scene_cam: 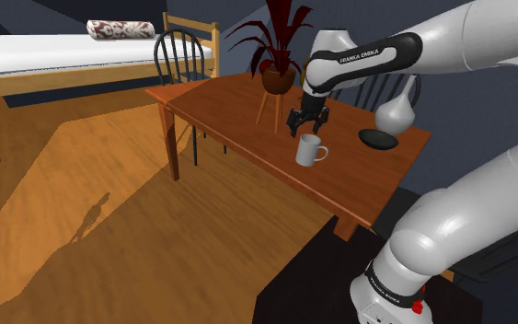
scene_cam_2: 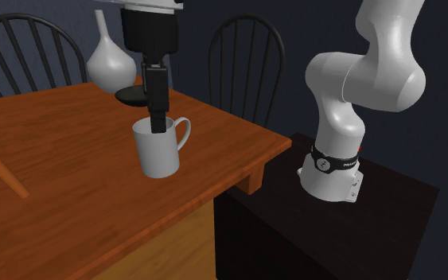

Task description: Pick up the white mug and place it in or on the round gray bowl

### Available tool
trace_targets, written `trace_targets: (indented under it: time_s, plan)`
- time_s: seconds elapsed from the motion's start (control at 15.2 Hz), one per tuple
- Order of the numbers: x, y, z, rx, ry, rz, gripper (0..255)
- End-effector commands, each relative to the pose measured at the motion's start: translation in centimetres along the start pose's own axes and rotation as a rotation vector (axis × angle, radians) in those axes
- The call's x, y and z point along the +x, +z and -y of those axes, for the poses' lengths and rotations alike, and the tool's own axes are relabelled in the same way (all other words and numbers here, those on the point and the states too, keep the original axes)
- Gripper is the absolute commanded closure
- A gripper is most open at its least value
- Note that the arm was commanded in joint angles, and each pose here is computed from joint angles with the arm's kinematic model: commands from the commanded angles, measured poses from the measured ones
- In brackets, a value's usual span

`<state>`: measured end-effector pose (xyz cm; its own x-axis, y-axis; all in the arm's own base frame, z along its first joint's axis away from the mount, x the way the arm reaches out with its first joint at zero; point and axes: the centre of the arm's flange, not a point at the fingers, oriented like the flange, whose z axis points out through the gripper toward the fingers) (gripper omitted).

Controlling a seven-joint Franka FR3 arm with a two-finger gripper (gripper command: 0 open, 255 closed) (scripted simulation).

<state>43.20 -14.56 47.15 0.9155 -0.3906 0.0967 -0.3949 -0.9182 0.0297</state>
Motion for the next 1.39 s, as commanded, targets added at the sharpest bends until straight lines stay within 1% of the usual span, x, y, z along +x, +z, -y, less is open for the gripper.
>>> trace_targets:
  time_s: [0.0, 0.4, 0.92, 0.99, 1.32]
  plan:
    - [0.4, 1.2, -0.4, -0.002, 0.01, 0.0, 0]
    - [0.4, 4.7, -0.4, -0.002, 0.01, 0.0, 0]
    - [0.4, 4.7, -0.4, -0.002, 0.01, 0.001, 0]
    - [0.4, 4.7, -0.4, -0.002, 0.01, 0.001, 255]
    - [0.4, 4.7, -0.4, -0.002, 0.01, 0.001, 255]
